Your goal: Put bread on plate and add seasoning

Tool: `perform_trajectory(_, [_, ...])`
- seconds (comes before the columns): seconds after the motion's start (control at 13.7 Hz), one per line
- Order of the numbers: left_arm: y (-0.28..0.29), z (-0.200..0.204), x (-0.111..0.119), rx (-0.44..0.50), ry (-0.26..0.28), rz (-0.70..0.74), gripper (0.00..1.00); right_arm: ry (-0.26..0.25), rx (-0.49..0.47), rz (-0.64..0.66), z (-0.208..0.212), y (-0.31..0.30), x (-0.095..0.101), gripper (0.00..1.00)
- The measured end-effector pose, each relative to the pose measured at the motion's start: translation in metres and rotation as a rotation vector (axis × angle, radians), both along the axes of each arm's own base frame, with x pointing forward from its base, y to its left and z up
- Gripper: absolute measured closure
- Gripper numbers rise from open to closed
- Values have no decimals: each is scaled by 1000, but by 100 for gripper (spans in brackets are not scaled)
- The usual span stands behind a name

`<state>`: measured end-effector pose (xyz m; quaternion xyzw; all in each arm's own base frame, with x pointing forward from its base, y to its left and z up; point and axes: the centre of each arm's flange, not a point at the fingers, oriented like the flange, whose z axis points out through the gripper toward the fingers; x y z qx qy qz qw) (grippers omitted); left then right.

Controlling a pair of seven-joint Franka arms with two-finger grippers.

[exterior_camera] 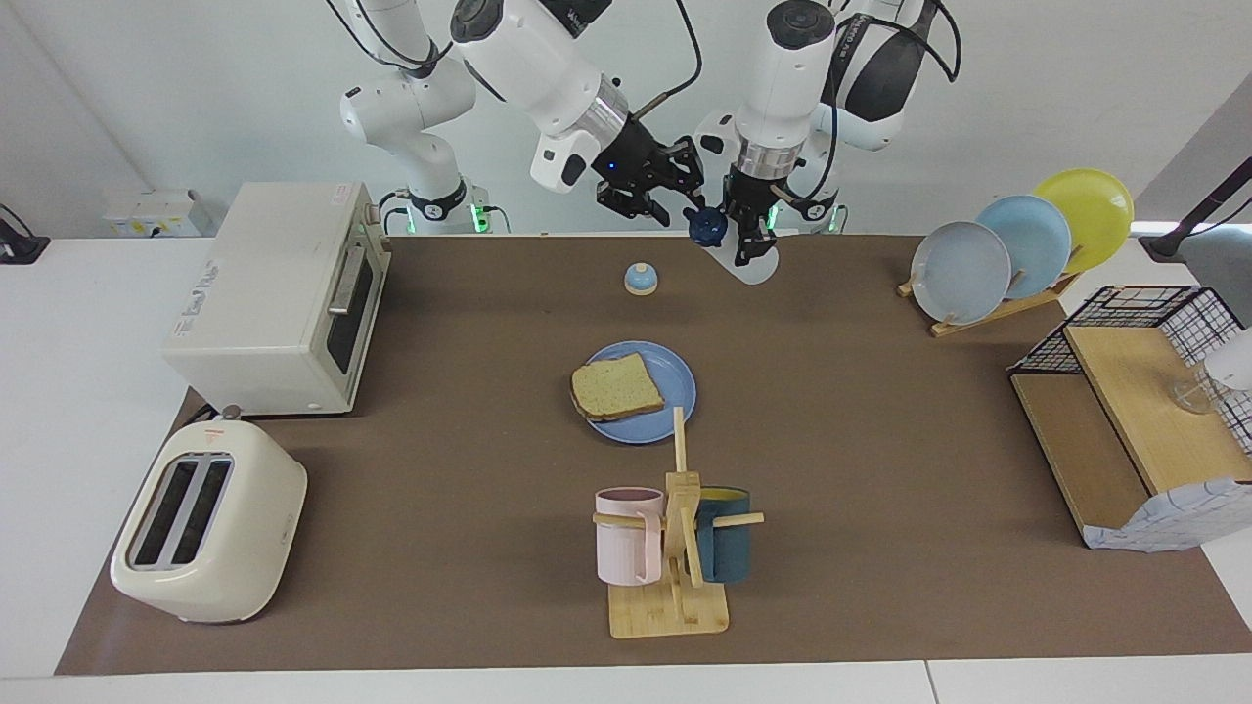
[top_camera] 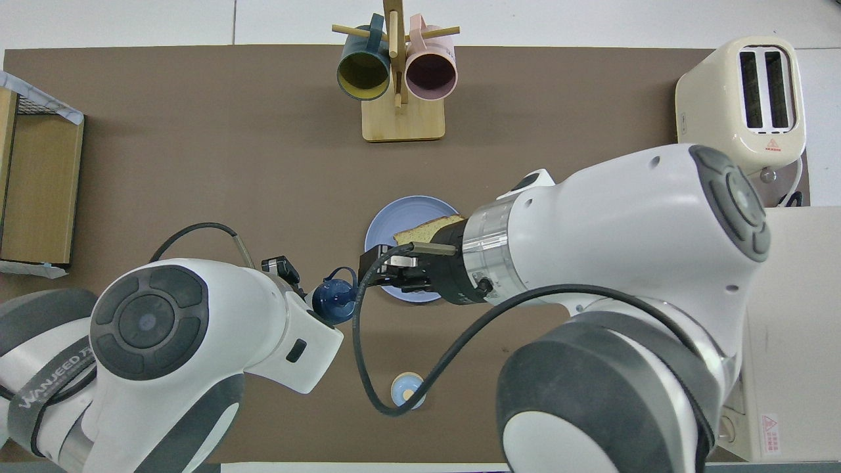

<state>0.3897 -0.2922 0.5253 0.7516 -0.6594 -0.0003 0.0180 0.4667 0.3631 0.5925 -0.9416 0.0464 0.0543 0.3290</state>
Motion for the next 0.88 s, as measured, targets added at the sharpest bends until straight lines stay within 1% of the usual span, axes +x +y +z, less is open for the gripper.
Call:
perform_trajectory(0.29, [-2,0,-1,-3,-3,-5,59,1,0,-4,-1,-1,1,47])
perform_trajectory(0.36, [-2,0,-1,-3,-3,-5,59,1,0,-4,-1,-1,1,56])
perform_trajectory(0.44, [-2,0,-1,-4,-3,-4,59,1,-1,-4,-1,-1,2,62])
perform_trajectory(0.51, [-2,0,-1,-4,-3,-4,59,1,-1,-4,-1,-2,2,63])
perform_trajectory(0.58, [-1,0,0,-4,-3,-2,59,4,-2,-4,-1,-2,2,71])
perform_trajectory(0.66, [1,1,1,-5,-3,2,59,7,-4,-6,-3,-4,3,84])
perform_trajectory(0.73, [1,0,1,-5,-2,1,59,6,-4,-8,-2,-5,3,92])
perform_trajectory(0.88, [1,0,1,-5,-2,0,59,6,-4,-9,-2,-5,4,92])
